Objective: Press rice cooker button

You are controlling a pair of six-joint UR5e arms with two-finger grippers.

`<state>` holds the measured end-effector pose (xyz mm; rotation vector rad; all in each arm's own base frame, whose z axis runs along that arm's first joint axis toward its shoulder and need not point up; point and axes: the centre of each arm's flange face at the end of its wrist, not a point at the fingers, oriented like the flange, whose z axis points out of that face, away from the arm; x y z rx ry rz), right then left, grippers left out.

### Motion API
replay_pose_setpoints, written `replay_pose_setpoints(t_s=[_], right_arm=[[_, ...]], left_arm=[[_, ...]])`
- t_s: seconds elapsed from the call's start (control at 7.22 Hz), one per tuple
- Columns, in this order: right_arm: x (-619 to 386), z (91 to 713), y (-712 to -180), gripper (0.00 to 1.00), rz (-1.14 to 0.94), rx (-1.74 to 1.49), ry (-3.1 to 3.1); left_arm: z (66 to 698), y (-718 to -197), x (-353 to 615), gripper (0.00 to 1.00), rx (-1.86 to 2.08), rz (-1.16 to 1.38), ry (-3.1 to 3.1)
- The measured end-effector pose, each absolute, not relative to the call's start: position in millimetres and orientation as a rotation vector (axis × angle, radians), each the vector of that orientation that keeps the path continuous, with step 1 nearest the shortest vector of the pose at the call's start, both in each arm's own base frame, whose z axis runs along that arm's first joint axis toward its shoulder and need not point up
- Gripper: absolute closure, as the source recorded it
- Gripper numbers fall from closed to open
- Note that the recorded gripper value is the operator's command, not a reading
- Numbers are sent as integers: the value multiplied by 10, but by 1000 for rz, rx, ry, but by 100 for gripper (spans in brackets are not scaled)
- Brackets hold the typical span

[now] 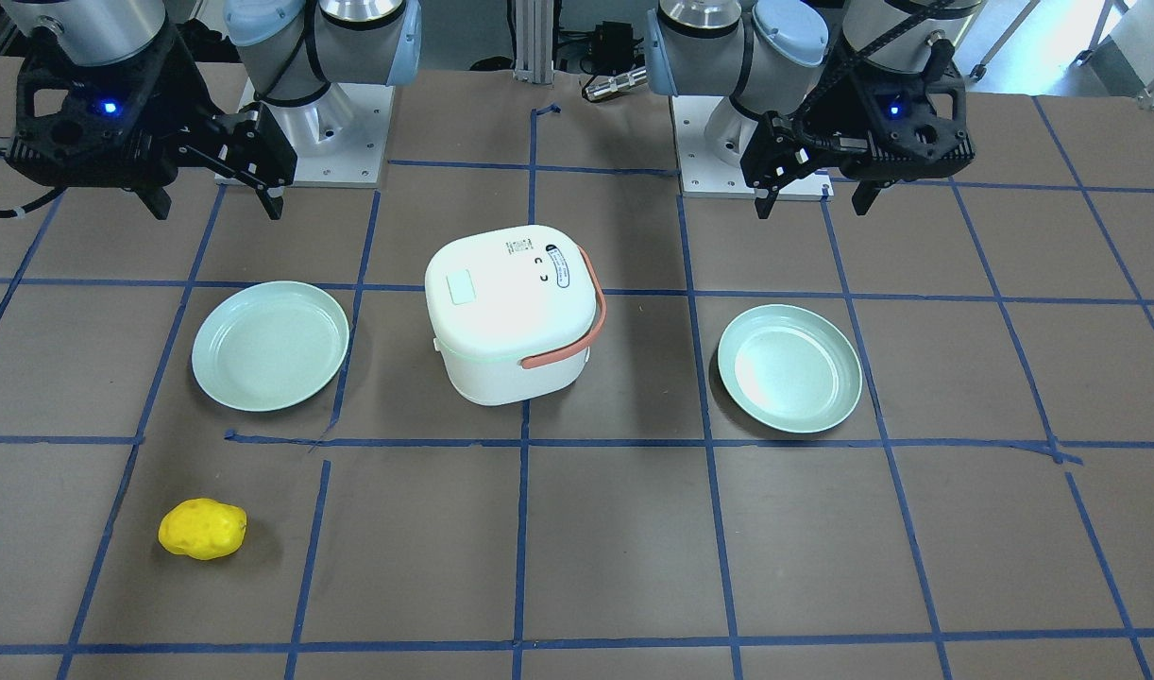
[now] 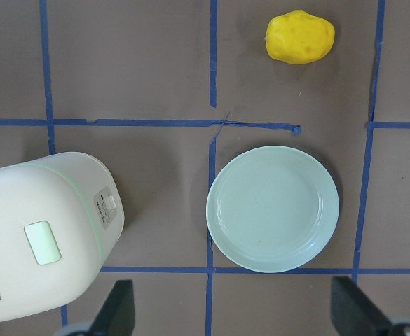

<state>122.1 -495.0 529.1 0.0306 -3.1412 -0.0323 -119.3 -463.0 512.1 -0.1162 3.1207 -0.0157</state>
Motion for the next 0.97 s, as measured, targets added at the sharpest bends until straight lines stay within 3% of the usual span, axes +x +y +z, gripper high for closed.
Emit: replay_pose_setpoints(t_s=[0.55, 0.69, 0.97], right_arm=[[1221, 5299, -4939, 0, -31, 30, -3141], [1222, 5298, -4939, 7, -31, 30, -3141], [1232, 5300, -4935, 46, -30, 22, -3143]], left_arm=[[5121, -4630, -1193, 0, -116, -16, 3121], [5121, -4630, -1193, 0, -116, -16, 3121], [5120, -4630, -1193, 0, -116, -16, 3121]])
